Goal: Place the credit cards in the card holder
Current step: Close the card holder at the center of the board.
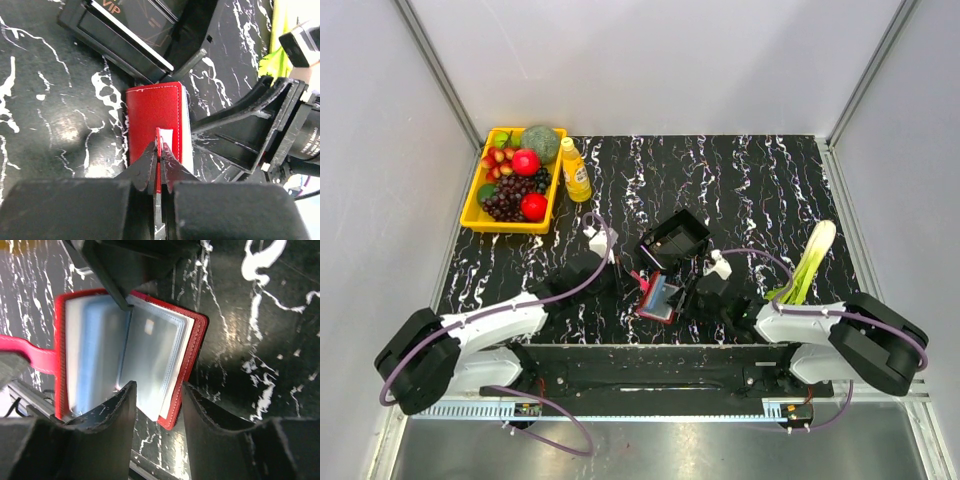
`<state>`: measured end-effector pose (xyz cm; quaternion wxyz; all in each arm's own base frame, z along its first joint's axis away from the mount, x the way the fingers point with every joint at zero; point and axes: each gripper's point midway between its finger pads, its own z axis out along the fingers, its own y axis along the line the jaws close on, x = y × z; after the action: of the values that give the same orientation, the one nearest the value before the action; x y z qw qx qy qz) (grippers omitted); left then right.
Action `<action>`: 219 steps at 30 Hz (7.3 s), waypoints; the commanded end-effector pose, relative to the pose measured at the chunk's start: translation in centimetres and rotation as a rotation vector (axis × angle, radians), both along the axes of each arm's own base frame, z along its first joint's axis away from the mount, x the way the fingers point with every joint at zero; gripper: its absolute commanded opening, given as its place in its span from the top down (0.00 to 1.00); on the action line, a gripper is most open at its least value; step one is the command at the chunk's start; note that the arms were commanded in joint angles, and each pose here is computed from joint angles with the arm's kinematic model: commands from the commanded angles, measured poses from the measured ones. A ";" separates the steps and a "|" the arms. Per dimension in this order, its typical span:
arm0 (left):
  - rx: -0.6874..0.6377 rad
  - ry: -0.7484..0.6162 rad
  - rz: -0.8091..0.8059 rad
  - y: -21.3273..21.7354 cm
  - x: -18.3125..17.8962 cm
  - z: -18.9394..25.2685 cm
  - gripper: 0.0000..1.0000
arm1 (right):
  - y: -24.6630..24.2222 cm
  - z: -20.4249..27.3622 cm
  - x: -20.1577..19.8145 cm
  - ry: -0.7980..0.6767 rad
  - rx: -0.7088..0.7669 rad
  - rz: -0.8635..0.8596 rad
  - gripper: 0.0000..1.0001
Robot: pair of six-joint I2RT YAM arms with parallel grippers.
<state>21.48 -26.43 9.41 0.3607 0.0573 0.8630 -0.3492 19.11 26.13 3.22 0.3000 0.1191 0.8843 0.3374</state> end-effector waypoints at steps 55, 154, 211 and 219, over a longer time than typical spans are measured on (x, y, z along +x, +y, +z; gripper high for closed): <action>0.137 0.187 -0.174 -6.0 -2.7 -7.5 0.51 | -3.1 -0.5 1.2 0.017 -0.075 -0.131 0.53; -0.058 0.309 -0.183 -3.6 -7.7 -8.4 0.59 | 1.2 1.5 -7.5 0.109 0.261 0.236 0.43; 0.118 0.075 0.480 12.2 -2.9 -2.8 0.37 | 4.3 3.6 -2.3 -0.300 -0.939 0.528 0.84; 0.121 0.075 0.498 13.3 -3.1 -2.5 0.37 | 6.4 1.5 -4.0 -0.296 -1.029 0.613 0.76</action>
<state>18.35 -13.92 6.72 0.3970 -0.1439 0.8799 -0.2180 15.51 32.67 5.28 0.3355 -0.3272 0.8833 -0.0141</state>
